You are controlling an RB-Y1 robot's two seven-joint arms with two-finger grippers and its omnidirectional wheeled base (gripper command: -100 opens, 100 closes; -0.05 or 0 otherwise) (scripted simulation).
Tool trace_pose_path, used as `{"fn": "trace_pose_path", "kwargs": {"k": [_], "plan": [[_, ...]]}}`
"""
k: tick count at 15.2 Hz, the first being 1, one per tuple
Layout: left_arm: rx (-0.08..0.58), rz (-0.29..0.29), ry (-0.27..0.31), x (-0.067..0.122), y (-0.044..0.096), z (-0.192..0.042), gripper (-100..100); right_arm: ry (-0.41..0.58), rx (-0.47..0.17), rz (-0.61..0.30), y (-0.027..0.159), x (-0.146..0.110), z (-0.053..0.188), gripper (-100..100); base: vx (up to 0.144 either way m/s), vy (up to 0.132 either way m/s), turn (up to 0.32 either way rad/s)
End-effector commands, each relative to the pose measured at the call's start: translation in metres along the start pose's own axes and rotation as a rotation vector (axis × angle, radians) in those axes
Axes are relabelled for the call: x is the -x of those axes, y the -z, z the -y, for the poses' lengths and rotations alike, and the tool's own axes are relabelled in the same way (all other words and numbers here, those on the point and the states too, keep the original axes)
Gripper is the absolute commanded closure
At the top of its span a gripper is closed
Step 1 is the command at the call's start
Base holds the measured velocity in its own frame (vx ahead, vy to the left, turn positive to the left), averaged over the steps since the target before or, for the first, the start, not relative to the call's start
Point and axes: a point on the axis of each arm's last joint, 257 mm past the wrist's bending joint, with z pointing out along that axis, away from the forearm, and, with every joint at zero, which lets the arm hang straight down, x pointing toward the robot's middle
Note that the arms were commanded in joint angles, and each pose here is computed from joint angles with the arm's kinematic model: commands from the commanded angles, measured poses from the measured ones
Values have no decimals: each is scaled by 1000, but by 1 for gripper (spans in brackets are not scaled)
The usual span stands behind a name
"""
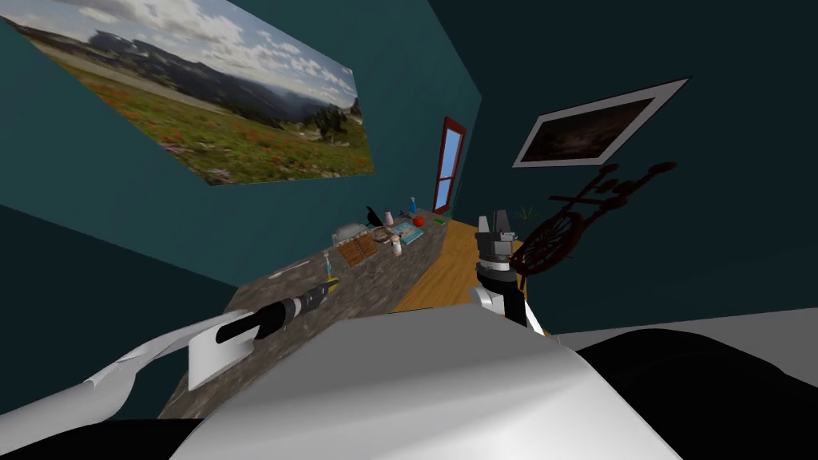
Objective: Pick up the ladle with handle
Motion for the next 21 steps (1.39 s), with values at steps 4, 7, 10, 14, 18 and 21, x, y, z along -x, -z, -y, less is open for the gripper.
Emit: {"fn": "trace_pose_path", "kwargs": {"k": [4, 7, 10, 14, 18, 21], "plan": [[176, 28, -9, 28, 19, -49, -100, 0, 0, 0, 0, 0, 0, 0, 8, -8, -209], [239, 41, -28, 41, 30, -63, -100, 0, 0, 0, 0, 0, 0, 0, 16, -11, -188], [335, 62, -27, 56, 47, -89, -100, 0, 0, 0, 0, 0, 0, 0, 21, -15, -175], [418, 84, -41, 73, 65, -107, -100, 0, 0, 0, 0, 0, 0, 0, 27, -19, -143], [508, 109, -46, 89, 85, -128, -100, 0, 0, 0, 0, 0, 0, 0, 39, -27, -167], [508, 109, -46, 89, 85, -128, -100, 0, 0, 0, 0, 0, 0, 0, 24, -10, -39]]}}
